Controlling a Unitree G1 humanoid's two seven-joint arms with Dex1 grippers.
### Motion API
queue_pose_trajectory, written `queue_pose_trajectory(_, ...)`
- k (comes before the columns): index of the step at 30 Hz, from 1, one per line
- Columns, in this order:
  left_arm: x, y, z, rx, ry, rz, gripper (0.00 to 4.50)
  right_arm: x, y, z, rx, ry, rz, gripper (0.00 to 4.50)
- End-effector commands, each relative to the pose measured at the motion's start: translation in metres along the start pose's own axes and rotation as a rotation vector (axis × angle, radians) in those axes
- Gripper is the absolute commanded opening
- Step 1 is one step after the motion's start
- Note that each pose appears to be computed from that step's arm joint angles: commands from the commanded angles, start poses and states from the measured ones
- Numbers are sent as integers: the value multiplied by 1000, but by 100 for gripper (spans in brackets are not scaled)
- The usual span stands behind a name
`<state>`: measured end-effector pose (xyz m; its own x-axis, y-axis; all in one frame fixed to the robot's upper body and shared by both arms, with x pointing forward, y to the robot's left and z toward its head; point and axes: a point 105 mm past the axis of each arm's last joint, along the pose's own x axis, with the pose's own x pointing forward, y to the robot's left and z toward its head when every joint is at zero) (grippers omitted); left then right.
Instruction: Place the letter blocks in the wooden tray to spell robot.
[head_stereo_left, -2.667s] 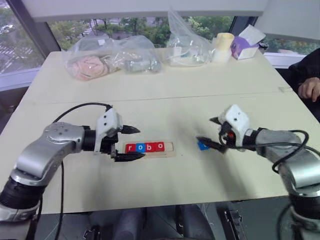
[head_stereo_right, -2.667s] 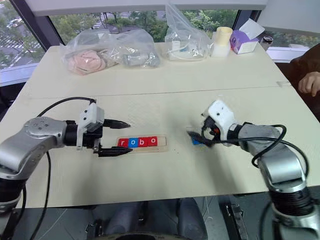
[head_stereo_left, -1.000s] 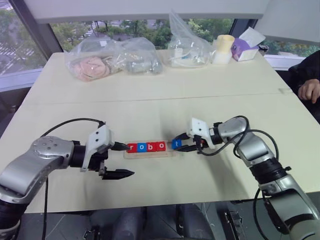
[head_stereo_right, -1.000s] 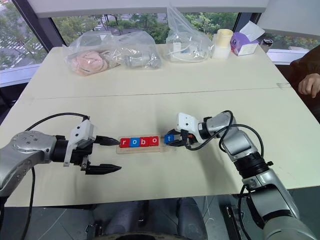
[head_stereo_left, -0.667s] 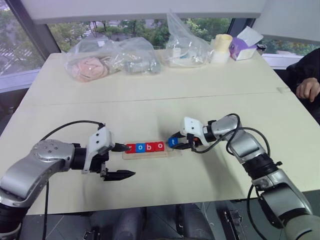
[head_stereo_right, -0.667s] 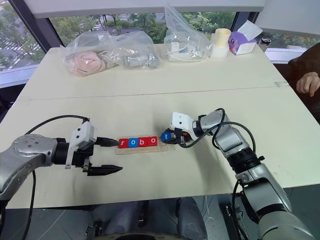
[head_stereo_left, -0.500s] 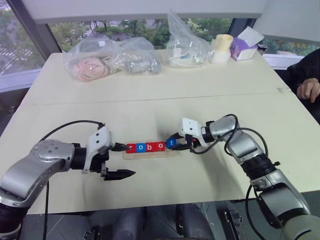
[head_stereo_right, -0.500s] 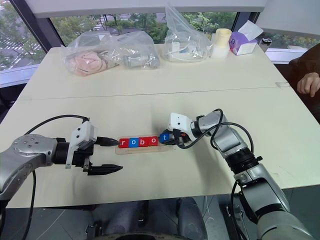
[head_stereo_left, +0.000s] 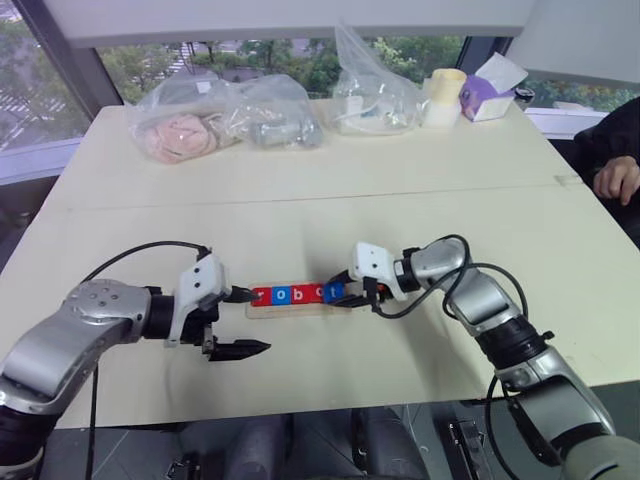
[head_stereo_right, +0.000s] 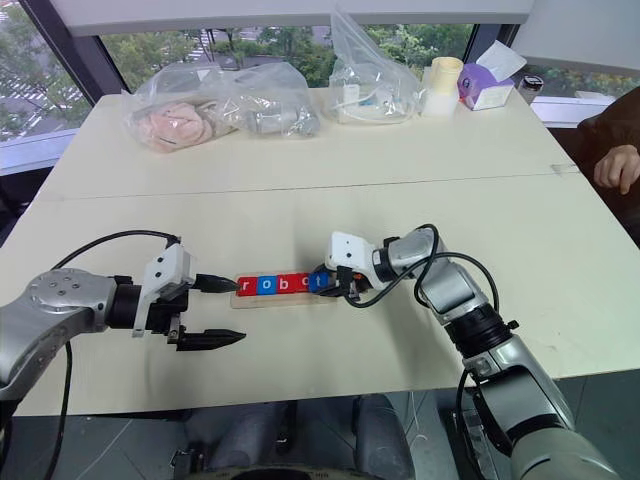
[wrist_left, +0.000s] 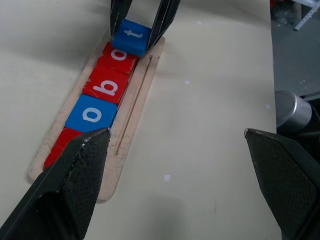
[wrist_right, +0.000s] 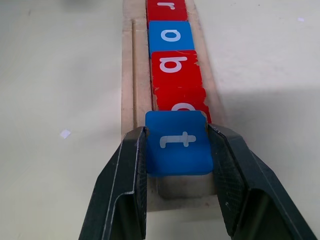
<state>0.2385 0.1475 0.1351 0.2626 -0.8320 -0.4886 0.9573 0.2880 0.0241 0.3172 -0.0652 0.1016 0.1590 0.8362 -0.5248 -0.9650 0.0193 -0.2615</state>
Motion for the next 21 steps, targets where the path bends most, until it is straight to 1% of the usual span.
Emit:
queue_pose_trajectory(1,0,1,7,42,-15,4,450,0,-2,8,-39,-21,-21,118)
queue_pose_trajectory(3,0,1,8,43,-16,5,450,-2,-4,9,-35,-27,-35,118)
queue_pose_trajectory(7,0,1,7,40,-18,9,450,-14,-9,20,-13,-73,-51,118)
queue_pose_trajectory(9,0,1,7,39,-18,10,450,-19,-9,20,-17,-72,-51,118)
queue_pose_trajectory(13,-1,1,8,38,-21,9,450,-24,-11,11,-25,-28,-71,118)
queue_pose_trajectory(21,-1,3,13,46,-33,8,450,-18,-10,-1,-34,6,-61,118)
